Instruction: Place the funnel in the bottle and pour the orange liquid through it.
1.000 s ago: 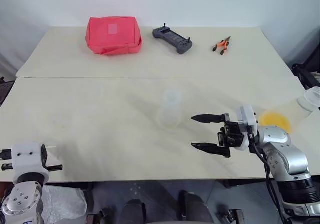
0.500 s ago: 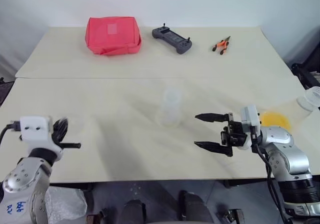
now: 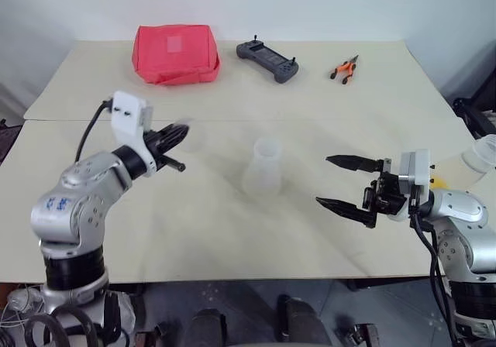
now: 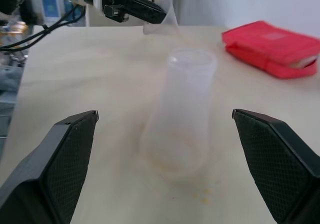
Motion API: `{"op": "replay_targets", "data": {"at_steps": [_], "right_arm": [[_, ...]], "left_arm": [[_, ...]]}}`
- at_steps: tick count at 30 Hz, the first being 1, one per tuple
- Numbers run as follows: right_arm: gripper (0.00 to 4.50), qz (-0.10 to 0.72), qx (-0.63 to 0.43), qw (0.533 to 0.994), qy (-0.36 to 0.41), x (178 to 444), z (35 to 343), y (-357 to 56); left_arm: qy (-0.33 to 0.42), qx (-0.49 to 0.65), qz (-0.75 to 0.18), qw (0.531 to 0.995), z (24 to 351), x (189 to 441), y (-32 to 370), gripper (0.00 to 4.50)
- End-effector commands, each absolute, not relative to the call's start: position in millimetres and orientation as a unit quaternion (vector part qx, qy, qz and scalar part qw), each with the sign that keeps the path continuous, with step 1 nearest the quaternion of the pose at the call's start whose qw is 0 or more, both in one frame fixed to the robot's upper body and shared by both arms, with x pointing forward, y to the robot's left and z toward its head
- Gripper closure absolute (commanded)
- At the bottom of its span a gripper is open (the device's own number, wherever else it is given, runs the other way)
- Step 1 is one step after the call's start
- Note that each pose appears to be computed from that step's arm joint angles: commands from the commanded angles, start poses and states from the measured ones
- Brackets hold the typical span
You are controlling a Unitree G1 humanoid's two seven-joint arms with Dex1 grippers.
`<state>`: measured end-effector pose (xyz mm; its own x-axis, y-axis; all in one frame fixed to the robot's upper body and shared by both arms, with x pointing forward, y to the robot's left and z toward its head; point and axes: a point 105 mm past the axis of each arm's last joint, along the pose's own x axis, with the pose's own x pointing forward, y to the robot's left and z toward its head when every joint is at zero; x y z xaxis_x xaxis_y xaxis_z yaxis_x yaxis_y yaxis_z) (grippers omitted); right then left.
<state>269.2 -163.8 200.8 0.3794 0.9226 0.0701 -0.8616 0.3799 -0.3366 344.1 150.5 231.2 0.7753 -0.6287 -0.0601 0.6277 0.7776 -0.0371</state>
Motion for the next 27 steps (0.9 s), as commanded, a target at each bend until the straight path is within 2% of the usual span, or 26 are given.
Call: {"op": "replay_targets", "data": {"at_steps": [1,8,12,18,20,27], "right_arm": [[0.0,0.528,-0.138,0.824,-0.15,259.8,215.5,-163.2],[0.0,0.51,-0.134,0.836,-0.154,251.7,215.1,-157.7],[0.0,0.5,-0.136,0.841,-0.158,248.5,216.6,-156.5],[0.0,0.493,-0.14,0.844,-0.159,248.9,217.2,-158.7],[0.0,0.494,-0.142,0.843,-0.16,248.5,217.1,-158.2],[0.0,0.495,-0.155,0.839,-0.165,249.2,218.7,-156.0]], "left_arm": [[0.048,-0.03,-0.394,0.917,249.5,345.1,136.4,4.46],[0.104,-0.081,-0.478,0.868,279.0,349.9,116.5,4.46],[0.193,-0.103,-0.518,0.827,289.0,347.6,103.3,4.46],[0.245,-0.152,-0.551,0.783,307.6,350.5,86.6,4.46],[0.292,-0.176,-0.55,0.763,306.1,349.0,81.9,4.46],[0.359,-0.152,-0.554,0.736,298.0,344.1,75.4,4.46]]}}
